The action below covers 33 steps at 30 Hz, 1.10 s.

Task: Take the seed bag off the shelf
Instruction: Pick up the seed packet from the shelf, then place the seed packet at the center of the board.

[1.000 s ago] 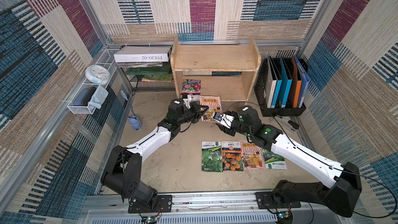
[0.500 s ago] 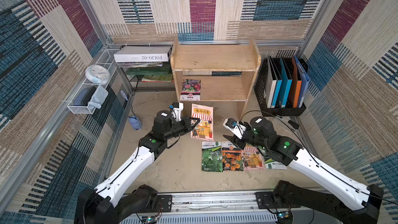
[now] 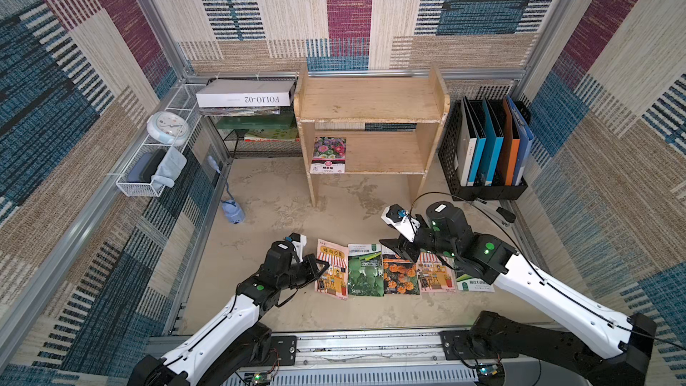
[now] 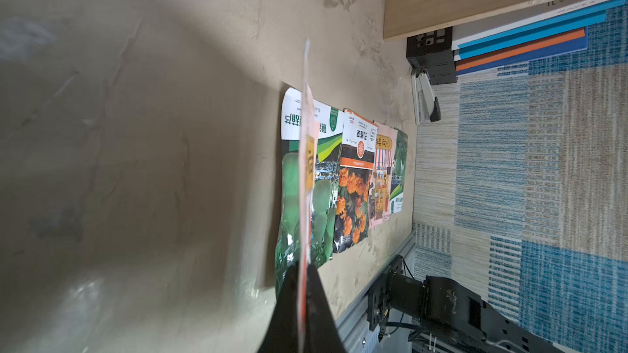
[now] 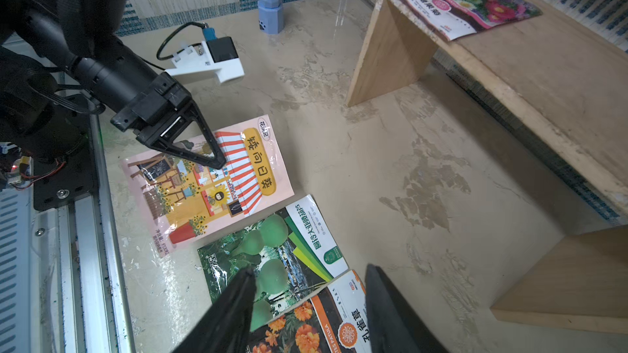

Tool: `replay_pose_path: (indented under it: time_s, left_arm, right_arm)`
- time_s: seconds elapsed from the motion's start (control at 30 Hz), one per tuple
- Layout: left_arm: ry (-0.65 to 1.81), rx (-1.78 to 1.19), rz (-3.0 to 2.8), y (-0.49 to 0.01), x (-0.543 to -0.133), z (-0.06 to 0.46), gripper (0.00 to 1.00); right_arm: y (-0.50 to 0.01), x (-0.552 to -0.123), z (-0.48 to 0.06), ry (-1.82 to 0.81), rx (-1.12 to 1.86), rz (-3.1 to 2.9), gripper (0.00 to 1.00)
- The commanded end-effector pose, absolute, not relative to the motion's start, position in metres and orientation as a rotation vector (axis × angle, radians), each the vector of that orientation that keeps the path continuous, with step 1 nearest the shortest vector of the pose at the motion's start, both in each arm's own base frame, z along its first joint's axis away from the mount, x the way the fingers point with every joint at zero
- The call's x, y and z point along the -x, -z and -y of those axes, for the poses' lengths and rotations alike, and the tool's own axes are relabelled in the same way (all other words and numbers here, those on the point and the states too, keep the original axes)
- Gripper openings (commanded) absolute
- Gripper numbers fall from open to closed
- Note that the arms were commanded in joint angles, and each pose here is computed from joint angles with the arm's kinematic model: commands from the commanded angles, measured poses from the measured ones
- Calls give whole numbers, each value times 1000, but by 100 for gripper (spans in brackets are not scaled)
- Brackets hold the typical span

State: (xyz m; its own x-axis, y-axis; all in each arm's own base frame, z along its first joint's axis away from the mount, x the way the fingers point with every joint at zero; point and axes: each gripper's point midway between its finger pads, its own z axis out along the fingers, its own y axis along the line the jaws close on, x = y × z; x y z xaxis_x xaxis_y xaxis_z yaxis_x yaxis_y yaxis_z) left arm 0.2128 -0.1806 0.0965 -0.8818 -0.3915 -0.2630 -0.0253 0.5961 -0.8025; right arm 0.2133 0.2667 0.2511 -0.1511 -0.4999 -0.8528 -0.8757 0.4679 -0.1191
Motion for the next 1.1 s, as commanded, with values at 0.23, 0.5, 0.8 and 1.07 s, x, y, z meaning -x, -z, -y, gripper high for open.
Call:
replay_pose_path:
  time_s: [0.23, 0.5, 0.8, 1.07]
  left_arm:
    - [1083, 300, -2379, -86, -231, 171, 0]
    - [1033, 272, -2401, -76, -246, 172, 0]
    - [996, 275, -2448, -60, -251, 171, 0]
    - [883, 261, -2491, -55, -253, 162, 0]
  right_arm:
    - [-244, -209, -274, -573, 1183, -1798, 56]
    - [-242, -209, -276, -571, 1201, -1790, 56]
    - [-235, -210, -276, -560, 1217, -1799, 56]
    - [-229, -210, -277, -558, 1231, -1809, 56]
